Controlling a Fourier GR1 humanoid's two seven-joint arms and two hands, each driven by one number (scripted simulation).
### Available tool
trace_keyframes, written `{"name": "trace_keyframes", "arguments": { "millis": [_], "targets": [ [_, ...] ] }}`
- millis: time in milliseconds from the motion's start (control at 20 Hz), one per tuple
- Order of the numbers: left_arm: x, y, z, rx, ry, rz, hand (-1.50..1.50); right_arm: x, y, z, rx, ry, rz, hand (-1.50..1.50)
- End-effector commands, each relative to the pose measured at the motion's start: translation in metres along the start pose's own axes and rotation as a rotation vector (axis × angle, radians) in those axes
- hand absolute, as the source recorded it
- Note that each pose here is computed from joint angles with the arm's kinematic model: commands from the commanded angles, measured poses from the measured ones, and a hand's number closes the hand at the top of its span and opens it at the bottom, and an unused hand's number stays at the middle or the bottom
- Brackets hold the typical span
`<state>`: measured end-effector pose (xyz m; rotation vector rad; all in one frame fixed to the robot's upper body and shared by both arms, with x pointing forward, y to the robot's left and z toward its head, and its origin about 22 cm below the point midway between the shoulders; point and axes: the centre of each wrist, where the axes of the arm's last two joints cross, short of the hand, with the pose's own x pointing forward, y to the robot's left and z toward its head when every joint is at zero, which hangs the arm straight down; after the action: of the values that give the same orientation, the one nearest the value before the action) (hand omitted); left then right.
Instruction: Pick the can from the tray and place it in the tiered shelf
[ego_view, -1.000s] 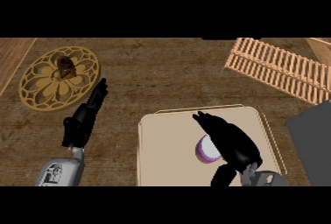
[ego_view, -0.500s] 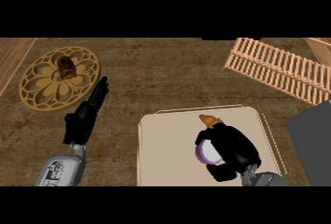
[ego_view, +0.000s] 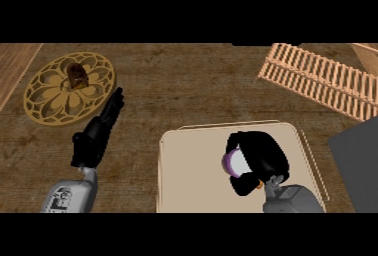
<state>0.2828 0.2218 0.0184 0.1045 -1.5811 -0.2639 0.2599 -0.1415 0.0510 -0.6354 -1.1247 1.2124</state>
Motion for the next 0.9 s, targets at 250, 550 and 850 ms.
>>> {"name": "trace_keyframes", "arguments": {
  "millis": [250, 550, 850],
  "targets": [
    [0.005, -0.011, -0.006, -0.059, -0.021, -0.006, 0.00, 0.029, -0.029, -0.041, -0.304, 0.578, -0.274, 1.50],
    [-0.002, -0.010, -0.010, -0.060, -0.009, -0.005, 0.00, 0.080, -0.067, -0.045, -0.612, 0.461, -0.522, 1.50],
    [0.012, 0.003, -0.014, -0.036, -0.015, -0.014, 0.00, 0.127, -0.097, -0.041, -0.792, 0.406, -0.537, 1.50]
  ]
}}
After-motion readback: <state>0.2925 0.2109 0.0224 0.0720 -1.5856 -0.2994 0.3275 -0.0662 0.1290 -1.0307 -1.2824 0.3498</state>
